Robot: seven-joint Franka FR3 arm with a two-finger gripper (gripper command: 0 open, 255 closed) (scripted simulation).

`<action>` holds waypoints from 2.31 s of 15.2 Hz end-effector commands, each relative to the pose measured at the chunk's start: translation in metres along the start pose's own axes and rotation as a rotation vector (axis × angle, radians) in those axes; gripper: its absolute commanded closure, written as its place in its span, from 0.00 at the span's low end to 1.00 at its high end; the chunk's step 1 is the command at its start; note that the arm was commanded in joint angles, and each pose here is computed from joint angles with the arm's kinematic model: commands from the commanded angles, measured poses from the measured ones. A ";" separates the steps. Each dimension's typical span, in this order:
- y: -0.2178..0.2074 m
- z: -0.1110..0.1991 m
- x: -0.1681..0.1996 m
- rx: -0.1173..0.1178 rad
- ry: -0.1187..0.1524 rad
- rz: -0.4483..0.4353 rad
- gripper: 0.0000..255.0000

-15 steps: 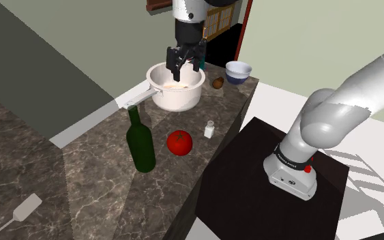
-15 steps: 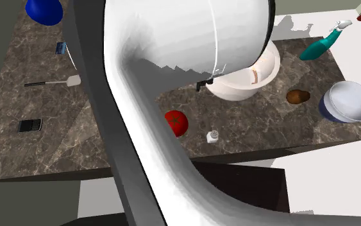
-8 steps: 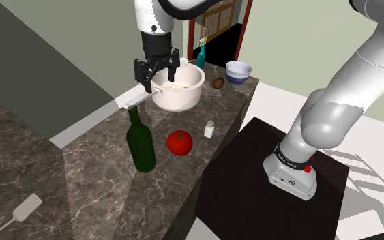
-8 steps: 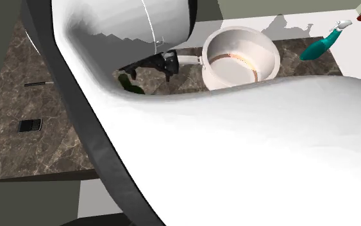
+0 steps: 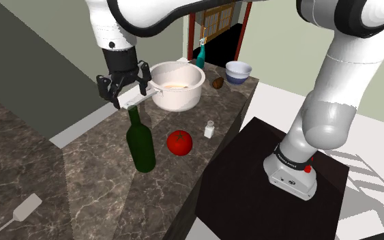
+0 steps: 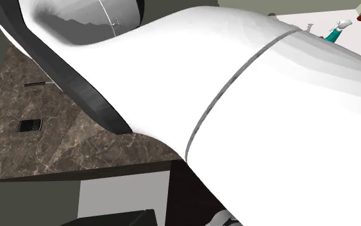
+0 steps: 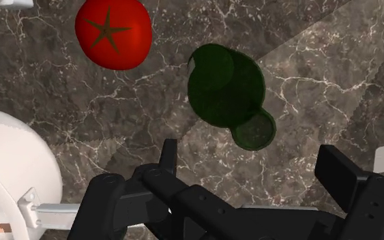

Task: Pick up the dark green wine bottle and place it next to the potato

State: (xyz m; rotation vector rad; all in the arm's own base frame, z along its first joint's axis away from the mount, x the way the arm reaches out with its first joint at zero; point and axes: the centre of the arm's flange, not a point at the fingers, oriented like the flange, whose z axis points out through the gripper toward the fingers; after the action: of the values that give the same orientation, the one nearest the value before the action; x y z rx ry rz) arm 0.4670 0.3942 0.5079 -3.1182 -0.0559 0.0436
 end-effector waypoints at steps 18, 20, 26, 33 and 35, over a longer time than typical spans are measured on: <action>-0.007 0.043 0.001 0.001 -0.001 0.000 1.00; -0.007 0.043 0.001 0.001 -0.001 0.000 1.00; -0.007 0.037 0.001 0.001 -0.001 0.000 1.00; -0.008 0.000 0.000 0.001 -0.001 0.000 1.00; -0.008 -0.010 0.000 0.001 -0.001 0.000 1.00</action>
State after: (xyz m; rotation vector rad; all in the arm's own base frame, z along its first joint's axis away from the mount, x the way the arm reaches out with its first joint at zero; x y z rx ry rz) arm 0.4674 0.4029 0.5117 -3.1172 -0.0556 0.0449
